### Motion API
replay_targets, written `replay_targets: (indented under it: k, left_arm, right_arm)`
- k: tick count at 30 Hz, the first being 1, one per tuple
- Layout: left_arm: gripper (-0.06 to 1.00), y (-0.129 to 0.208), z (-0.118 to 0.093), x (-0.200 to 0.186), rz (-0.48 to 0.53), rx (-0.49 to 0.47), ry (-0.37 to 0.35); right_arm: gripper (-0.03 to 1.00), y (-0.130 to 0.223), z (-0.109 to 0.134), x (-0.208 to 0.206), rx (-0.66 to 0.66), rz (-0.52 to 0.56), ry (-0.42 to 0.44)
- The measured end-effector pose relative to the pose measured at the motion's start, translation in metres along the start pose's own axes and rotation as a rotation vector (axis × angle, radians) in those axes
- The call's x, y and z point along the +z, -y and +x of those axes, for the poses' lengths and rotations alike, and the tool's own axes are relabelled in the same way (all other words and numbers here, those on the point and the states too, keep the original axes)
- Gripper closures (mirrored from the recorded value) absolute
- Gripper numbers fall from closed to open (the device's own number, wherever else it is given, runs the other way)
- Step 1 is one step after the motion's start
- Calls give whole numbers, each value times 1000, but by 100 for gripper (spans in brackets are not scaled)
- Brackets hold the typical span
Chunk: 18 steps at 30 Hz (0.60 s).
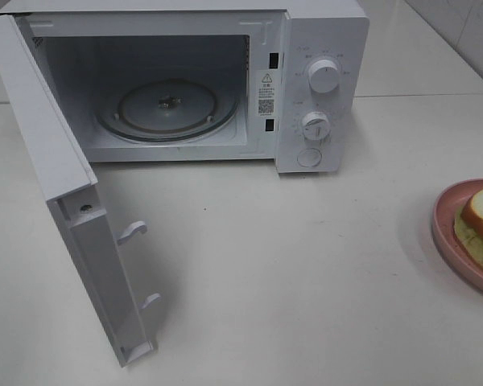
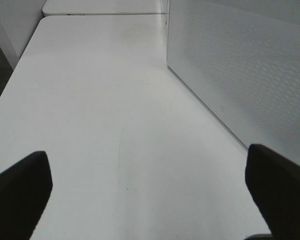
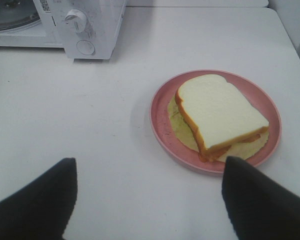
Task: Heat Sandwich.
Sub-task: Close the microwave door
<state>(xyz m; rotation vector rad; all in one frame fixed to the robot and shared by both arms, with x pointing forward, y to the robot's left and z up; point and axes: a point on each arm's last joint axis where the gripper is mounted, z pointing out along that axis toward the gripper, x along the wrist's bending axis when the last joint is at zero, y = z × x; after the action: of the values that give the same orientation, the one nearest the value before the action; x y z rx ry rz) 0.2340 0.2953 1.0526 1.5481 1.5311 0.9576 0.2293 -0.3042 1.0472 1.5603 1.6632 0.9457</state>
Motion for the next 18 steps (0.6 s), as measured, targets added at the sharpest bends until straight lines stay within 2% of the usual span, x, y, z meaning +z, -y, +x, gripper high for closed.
replay_targets:
  k: [9,14,18]
  left_arm:
    - [-5,0,0,0,-5,-1,0]
    - [-5,-11,0,-5,-66,0,-4]
    - [-2,-17,1,3,-45,-3,-5]
  right_arm:
    - [20,0,0,0,0,0,0]
    - [20,0,0,0,0,0,0]
    - [20,0,0,0,0,0,0]
